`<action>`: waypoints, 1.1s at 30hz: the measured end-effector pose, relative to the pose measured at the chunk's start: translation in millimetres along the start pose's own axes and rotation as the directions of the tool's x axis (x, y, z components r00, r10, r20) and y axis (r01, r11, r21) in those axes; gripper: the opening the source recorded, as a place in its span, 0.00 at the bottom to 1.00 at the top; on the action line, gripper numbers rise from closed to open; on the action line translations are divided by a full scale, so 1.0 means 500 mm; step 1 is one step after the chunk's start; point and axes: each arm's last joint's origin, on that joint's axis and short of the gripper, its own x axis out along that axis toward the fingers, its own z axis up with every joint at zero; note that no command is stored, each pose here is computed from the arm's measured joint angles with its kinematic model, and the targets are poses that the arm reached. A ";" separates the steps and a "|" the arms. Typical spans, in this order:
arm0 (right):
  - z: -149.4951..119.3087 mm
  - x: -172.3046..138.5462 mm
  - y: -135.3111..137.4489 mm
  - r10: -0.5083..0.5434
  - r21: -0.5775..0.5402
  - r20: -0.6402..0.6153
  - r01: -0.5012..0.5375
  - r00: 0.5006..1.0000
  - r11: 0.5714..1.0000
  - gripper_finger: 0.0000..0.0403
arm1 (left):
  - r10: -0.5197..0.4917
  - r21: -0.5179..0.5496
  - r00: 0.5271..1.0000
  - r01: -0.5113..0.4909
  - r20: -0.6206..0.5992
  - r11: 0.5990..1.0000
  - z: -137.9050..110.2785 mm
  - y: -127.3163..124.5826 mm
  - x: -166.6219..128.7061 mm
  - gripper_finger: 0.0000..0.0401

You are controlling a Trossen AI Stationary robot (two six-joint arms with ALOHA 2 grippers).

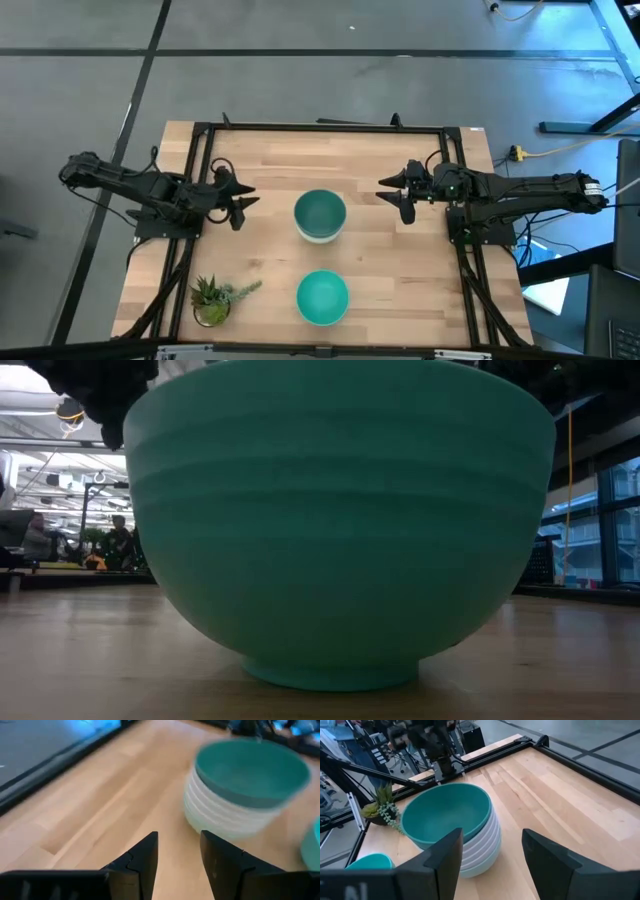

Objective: Nest bowls inside each other
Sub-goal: Stack the light blue bowl on the blue bowl

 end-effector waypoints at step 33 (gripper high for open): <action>-0.037 0.062 0.192 0.209 -0.010 -0.422 -0.235 0.882 0.972 0.50 | -0.122 0.119 0.986 0.135 -0.112 0.984 -0.009 -0.021 0.021 0.35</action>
